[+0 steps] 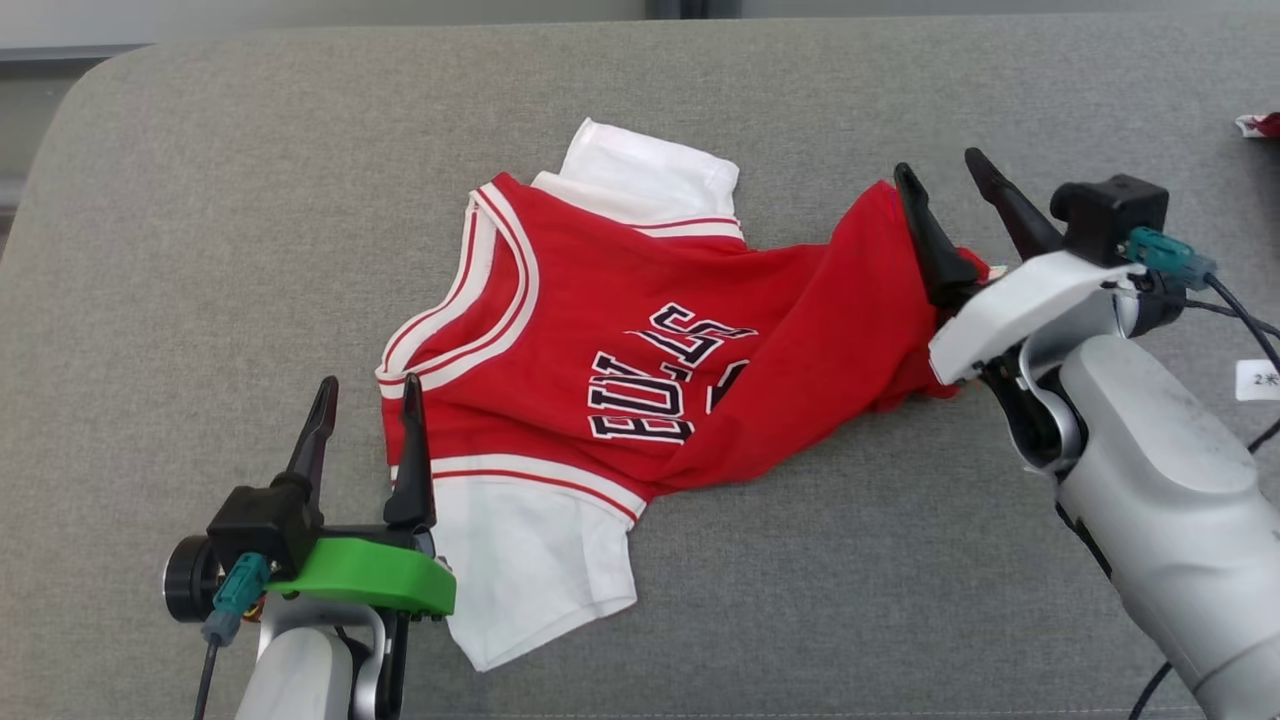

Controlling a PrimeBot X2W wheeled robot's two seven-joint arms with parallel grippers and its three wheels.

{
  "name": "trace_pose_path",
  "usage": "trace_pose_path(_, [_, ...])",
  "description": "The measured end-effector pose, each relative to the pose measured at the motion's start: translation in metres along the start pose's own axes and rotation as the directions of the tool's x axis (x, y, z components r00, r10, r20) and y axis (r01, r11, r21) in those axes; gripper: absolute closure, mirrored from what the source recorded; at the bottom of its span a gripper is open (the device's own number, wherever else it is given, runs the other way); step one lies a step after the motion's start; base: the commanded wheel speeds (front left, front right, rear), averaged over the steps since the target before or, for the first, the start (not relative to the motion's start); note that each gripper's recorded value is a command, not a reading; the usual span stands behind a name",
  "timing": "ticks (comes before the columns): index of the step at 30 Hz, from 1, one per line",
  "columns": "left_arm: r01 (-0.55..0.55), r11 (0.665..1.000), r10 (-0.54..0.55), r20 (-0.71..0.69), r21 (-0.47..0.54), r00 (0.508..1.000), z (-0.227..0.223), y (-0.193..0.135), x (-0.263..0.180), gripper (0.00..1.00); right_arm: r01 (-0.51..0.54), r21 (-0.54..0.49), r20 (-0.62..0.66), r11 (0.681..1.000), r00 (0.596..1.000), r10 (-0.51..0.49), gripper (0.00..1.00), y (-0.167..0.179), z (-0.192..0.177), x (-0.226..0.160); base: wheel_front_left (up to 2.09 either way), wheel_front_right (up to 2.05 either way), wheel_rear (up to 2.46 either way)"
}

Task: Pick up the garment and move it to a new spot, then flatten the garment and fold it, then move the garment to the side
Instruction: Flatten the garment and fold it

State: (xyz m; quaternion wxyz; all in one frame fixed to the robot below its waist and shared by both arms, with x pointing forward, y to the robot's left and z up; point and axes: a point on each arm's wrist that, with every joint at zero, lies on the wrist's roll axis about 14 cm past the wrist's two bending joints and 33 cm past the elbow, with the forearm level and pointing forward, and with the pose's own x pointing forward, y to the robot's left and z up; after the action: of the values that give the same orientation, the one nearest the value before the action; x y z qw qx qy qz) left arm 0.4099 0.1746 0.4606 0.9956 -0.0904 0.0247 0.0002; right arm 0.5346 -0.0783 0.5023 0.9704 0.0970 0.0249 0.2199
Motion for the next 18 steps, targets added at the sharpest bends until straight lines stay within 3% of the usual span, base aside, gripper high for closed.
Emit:
trace_pose_path(10, [0.028, 1.000, -0.028, 0.011, 0.002, 1.000, 0.003, -0.010, -0.005, 0.00, 0.096, 0.010, 0.003, 0.995, 0.995, -0.096, 0.00, -0.028, -0.014, -0.091, 0.00, 0.00, 0.00])
trace_pose_path(18, [0.050, 0.999, -0.050, 0.020, 0.002, 0.999, 0.007, -0.016, -0.006, 0.00, 0.123, 0.015, -0.011, 0.992, 0.992, -0.123, 0.00, -0.027, -0.023, -0.121, 0.00, 0.00, 0.00])
